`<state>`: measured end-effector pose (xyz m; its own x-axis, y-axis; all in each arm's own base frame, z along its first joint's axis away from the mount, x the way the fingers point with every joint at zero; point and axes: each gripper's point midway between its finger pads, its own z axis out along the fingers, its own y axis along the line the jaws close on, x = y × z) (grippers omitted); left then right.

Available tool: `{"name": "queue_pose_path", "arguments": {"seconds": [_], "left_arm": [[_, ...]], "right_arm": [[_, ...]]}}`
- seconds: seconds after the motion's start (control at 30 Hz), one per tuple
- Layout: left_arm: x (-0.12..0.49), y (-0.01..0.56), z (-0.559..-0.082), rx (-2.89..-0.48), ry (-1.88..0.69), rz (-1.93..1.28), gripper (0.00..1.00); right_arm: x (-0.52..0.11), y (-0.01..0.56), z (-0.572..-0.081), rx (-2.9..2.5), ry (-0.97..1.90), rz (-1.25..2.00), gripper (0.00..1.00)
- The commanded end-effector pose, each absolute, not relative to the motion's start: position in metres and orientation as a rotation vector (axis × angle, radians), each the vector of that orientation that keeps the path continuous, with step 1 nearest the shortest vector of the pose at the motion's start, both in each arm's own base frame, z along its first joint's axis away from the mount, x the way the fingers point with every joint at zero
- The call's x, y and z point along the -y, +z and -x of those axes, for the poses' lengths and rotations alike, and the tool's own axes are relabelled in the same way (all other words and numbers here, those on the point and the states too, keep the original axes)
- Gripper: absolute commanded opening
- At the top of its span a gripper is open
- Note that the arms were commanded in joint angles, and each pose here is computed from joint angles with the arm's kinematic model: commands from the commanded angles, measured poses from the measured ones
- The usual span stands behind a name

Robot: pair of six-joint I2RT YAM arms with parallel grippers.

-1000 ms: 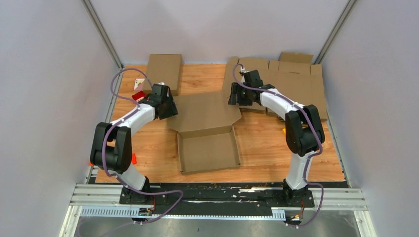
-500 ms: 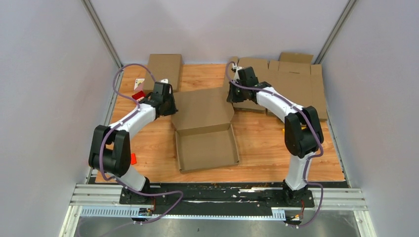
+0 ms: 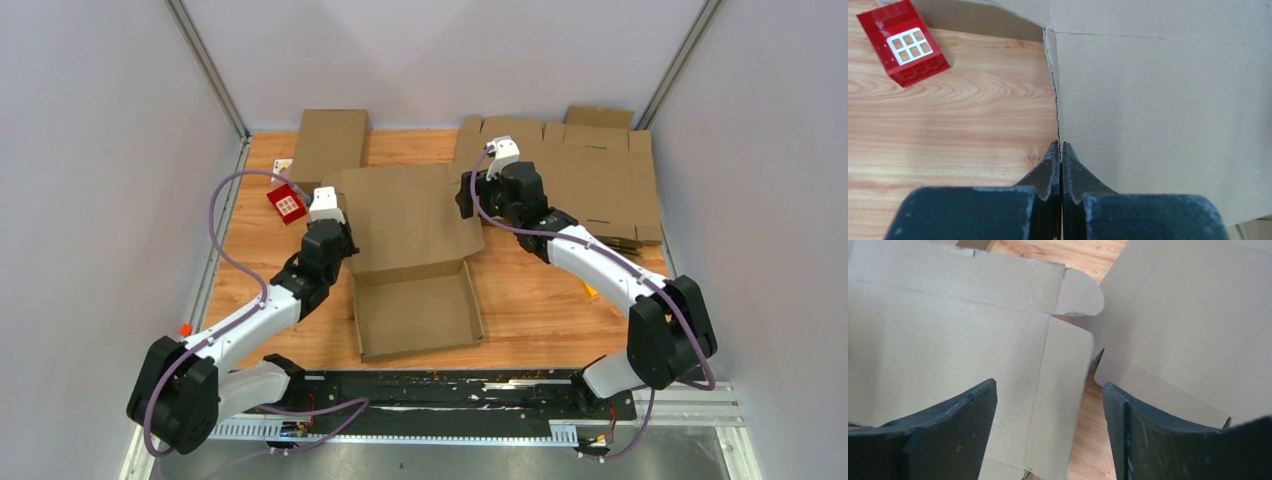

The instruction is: Fold the paper box

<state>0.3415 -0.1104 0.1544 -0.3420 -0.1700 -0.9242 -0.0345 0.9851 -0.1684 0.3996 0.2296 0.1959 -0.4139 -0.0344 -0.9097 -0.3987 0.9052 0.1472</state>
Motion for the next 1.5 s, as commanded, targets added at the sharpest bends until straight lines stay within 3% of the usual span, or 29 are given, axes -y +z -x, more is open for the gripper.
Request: {"name": "queue_pose_path", "arguments": {"seconds": [0.0, 0.4, 0.53, 0.63, 0.87, 1.07, 1.33, 1.47], "left_arm": [[0.106, 0.190, -0.344, -1.678, -0.157, 0.193, 0.00], [0.119, 0.193, -0.334, -1.608, -0.247, 0.138, 0.00], [0.121, 0.193, -0.329, -1.591, -0.252, 0.121, 0.00], [0.122, 0.191, -0.325, -1.583, -0.256, 0.110, 0.00], [0.132, 0.192, -0.312, -1.498, -0.318, 0.041, 0.00], [0.140, 0.195, -0.310, -1.483, -0.348, 0.003, 0.00], [0.138, 0.198, -0.307, -1.465, -0.369, 0.026, 0.00], [0.137, 0.199, -0.306, -1.458, -0.371, 0.029, 0.00]], "right_arm": [[-0.230, 0.215, -0.390, -1.905, 0.483, 0.279, 0.81], [-0.210, 0.131, -0.274, -2.232, 0.476, 0.336, 0.84], [-0.200, 0.135, -0.283, -2.214, 0.390, 0.310, 0.84], [-0.190, 0.149, -0.303, -2.200, 0.299, 0.220, 0.90], [-0.211, 0.209, -0.356, -2.102, 0.525, 0.241, 0.90], [-0.215, 0.216, -0.390, -2.167, 0.470, 0.335, 0.87], [-0.214, 0.211, -0.392, -2.290, 0.422, 0.392, 0.71], [-0.198, 0.212, -0.393, -2.299, 0.329, 0.356, 0.77]]}}
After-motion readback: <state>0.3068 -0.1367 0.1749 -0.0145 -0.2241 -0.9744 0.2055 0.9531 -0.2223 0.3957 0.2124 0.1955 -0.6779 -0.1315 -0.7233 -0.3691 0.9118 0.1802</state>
